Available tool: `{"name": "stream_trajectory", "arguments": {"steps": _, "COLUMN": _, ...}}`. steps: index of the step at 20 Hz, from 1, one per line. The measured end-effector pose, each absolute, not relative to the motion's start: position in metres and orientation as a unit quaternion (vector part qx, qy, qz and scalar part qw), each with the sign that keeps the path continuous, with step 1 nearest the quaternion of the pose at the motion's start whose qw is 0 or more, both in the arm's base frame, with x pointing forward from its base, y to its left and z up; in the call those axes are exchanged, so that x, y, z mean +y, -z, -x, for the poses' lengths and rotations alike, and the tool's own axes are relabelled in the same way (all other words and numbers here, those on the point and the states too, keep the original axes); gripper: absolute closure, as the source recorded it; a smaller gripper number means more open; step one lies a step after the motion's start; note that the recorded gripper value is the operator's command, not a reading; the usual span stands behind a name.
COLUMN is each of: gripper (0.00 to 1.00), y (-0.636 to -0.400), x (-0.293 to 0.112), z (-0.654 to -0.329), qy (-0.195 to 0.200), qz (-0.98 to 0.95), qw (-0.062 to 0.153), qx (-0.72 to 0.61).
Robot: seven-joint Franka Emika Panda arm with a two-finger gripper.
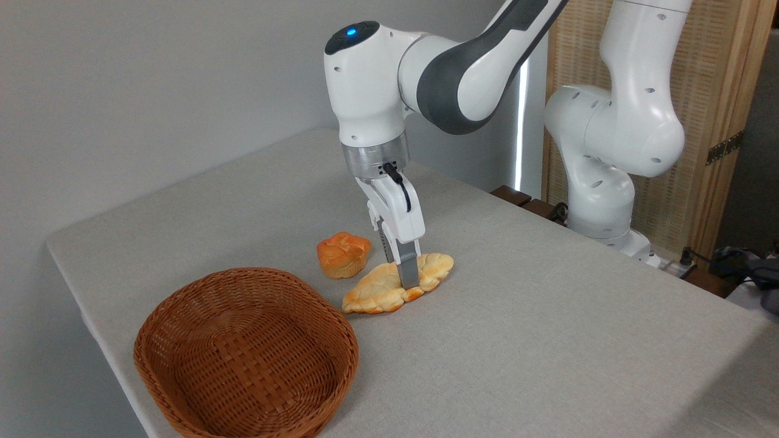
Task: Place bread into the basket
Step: 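Close the gripper on the middle of the bread loaf, then lift the held loaf and carry it over the wicker basket, then lower the loaf into the basket and open the gripper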
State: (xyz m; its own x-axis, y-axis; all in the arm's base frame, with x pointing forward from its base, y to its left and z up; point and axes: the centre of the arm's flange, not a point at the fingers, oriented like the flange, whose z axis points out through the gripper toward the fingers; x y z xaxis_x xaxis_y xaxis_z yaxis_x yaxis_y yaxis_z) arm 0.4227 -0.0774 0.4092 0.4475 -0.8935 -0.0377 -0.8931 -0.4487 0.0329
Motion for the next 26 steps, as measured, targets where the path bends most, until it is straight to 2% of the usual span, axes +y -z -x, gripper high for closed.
{"name": "stream_trajectory", "arguments": {"steps": 3, "gripper": 0.73, "y": -0.419, "x": -0.078, "z": -0.426, "qy": 0.014, "qz": -0.852, "qw": 0.003, "qx": -0.524}}
{"name": "stream_trajectory", "arguments": {"steps": 5, "gripper": 0.73, "y": -0.439, "x": -0.081, "z": -0.431, "qy": 0.002, "qz": -0.855, "qw": 0.010, "qx": -0.519}}
{"name": "stream_trajectory", "arguments": {"steps": 8, "gripper": 0.73, "y": -0.494, "x": -0.088, "z": -0.441, "qy": -0.012, "qz": -0.860, "qw": 0.039, "qx": -0.509}}
{"name": "stream_trajectory", "arguments": {"steps": 10, "gripper": 0.71, "y": -0.526, "x": -0.095, "z": -0.453, "qy": -0.039, "qz": -0.862, "qw": 0.062, "qx": -0.502}}
{"name": "stream_trajectory", "arguments": {"steps": 13, "gripper": 0.71, "y": -0.547, "x": -0.102, "z": -0.491, "qy": -0.068, "qz": -0.871, "qw": 0.080, "qx": -0.480}}
{"name": "stream_trajectory", "arguments": {"steps": 15, "gripper": 0.70, "y": -0.547, "x": -0.101, "z": -0.526, "qy": -0.082, "qz": -0.879, "qw": 0.090, "qx": -0.461}}
{"name": "stream_trajectory", "arguments": {"steps": 17, "gripper": 0.65, "y": -0.536, "x": -0.100, "z": -0.562, "qy": -0.109, "qz": -0.884, "qw": 0.088, "qx": -0.445}}
{"name": "stream_trajectory", "arguments": {"steps": 19, "gripper": 0.52, "y": -0.522, "x": -0.100, "z": -0.587, "qy": -0.141, "qz": -0.890, "qw": 0.075, "qx": -0.428}}
{"name": "stream_trajectory", "arguments": {"steps": 21, "gripper": 0.37, "y": -0.509, "x": -0.100, "z": -0.597, "qy": -0.148, "qz": -0.892, "qw": 0.071, "qx": -0.420}}
{"name": "stream_trajectory", "arguments": {"steps": 23, "gripper": 0.16, "y": -0.499, "x": -0.100, "z": -0.603, "qy": -0.150, "qz": -0.893, "qw": 0.068, "qx": -0.418}}
{"name": "stream_trajectory", "arguments": {"steps": 26, "gripper": 0.03, "y": -0.495, "x": -0.100, "z": -0.605, "qy": -0.148, "qz": -0.894, "qw": 0.068, "qx": -0.418}}
